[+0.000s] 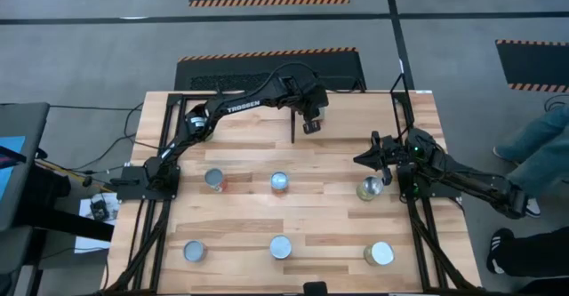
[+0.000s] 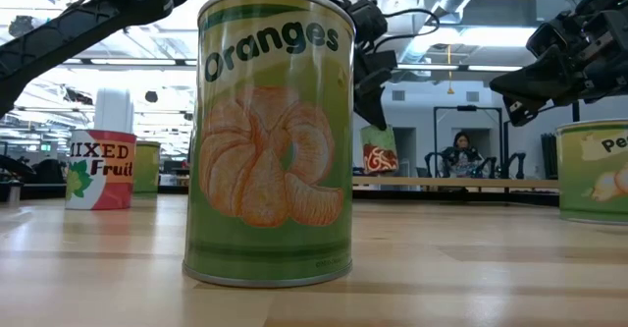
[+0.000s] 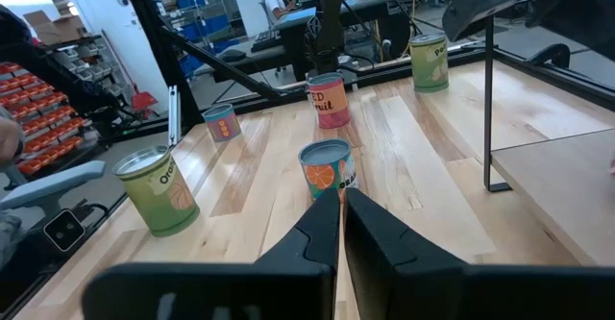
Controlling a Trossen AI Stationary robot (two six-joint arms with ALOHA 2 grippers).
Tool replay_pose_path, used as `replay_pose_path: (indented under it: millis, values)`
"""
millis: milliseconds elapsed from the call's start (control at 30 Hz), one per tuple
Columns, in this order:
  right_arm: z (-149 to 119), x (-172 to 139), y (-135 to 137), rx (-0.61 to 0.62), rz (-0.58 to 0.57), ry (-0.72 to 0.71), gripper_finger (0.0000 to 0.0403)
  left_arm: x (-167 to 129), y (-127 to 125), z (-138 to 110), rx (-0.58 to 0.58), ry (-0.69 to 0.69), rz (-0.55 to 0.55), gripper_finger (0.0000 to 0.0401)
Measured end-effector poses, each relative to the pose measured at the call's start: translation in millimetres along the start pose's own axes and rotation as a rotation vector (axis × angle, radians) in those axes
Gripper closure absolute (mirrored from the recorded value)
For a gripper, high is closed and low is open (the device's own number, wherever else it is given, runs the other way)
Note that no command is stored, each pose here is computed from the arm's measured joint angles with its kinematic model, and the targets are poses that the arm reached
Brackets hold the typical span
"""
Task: Pick and place cans onto a shelf
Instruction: Put the canned spaghetti sauce on the shelf
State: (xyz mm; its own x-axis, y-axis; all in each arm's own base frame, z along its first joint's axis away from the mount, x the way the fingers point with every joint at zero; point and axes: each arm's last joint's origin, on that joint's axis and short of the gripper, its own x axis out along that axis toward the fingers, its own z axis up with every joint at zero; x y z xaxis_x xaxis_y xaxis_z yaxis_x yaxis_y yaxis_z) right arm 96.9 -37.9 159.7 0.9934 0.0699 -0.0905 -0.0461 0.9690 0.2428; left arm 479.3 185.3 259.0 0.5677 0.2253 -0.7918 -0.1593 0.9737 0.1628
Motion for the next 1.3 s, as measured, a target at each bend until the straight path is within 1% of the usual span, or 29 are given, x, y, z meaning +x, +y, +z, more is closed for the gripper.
replay_pose_path:
  millis: [333,567,767,900,1100,1300]
  values:
    - [0,0,0,0.000,0.000,0.000,0.0360,0,-1,-2,-0.005,0.021,-0.005,0.0364]
    - [0,0,0,0.000,0.000,0.000,0.0360,7,-2,-6,-0.008,0.032,-0.007,0.0340]
    - [0,0,0,0.000,0.000,0.000,0.0360,5,-7,0,0.020,-0.002,-0.001,0.0325]
    - [0,0,0,0.000,0.000,0.000,0.0360,4,-10,1,0.053,-0.007,-0.009,0.0331]
    - [0,0,0,0.000,0.000,0.000,0.0360,4,-11,2,0.056,-0.001,0.019,0.0353]
    - [0,0,0,0.000,0.000,0.000,0.0360,4,-12,-1,0.060,0.022,0.013,0.0360]
